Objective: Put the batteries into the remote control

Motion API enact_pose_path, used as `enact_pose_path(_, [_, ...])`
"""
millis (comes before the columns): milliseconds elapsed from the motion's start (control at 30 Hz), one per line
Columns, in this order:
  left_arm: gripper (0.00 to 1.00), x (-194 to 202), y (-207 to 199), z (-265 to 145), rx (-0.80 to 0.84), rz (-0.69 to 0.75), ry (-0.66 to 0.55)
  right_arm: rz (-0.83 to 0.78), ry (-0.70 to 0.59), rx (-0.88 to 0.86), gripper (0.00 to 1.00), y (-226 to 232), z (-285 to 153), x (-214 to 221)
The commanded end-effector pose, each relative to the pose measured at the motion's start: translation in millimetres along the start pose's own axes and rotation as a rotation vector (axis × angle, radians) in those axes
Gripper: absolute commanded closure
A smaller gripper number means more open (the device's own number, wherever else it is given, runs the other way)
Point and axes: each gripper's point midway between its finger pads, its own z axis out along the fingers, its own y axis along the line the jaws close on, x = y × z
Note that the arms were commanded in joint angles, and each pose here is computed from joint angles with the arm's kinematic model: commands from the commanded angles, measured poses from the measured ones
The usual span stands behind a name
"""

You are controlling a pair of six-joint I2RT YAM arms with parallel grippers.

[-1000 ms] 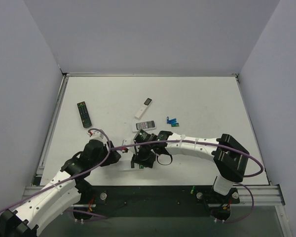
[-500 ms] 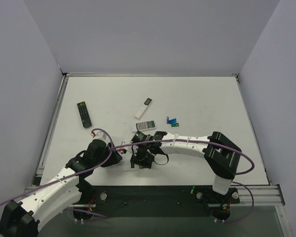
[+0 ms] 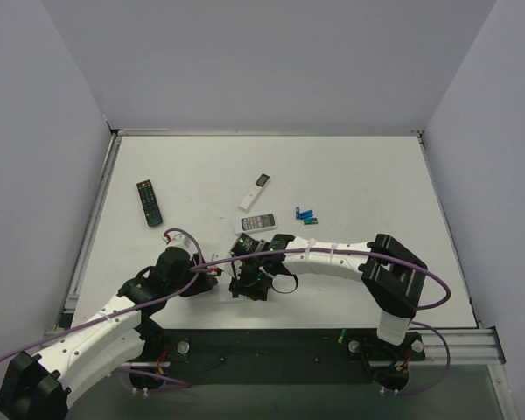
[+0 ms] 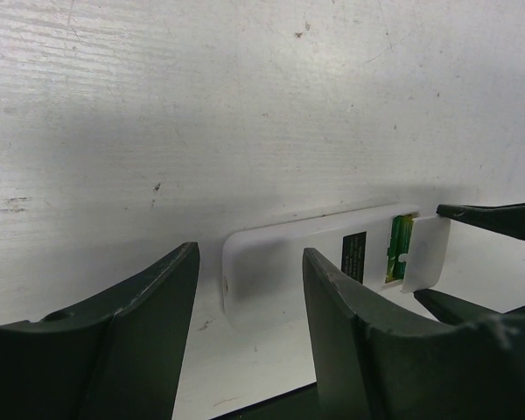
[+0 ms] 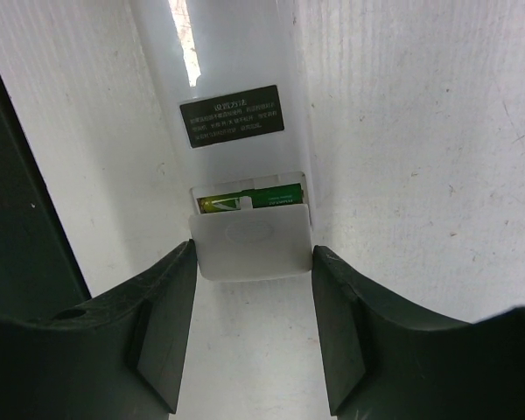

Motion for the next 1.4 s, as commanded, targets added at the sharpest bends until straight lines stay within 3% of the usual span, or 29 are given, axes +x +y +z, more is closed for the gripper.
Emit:
enact_pose_path(0, [0.39, -4, -12, 0, 0.050, 0.012, -0.016, -0.034, -0.026, -0.015, 0.91, 2, 0, -13])
enact_pose_path(667, [0.40, -4, -13, 1, 0.062, 0.017, -0.019, -0.067, 0.018, -0.043, 0.88, 4, 12, -4])
enact_pose_path(967, [0.44, -2, -13, 3, 0.058, 0.022, -0.012, -0.082, 0.043, -0.065, 0.75, 6, 14, 2])
enact_pose_path(1367, [0.46, -2, -13, 3, 0.060, 0.025, -0.008, -0.083, 0.038, -0.070, 0.67, 5, 13, -1])
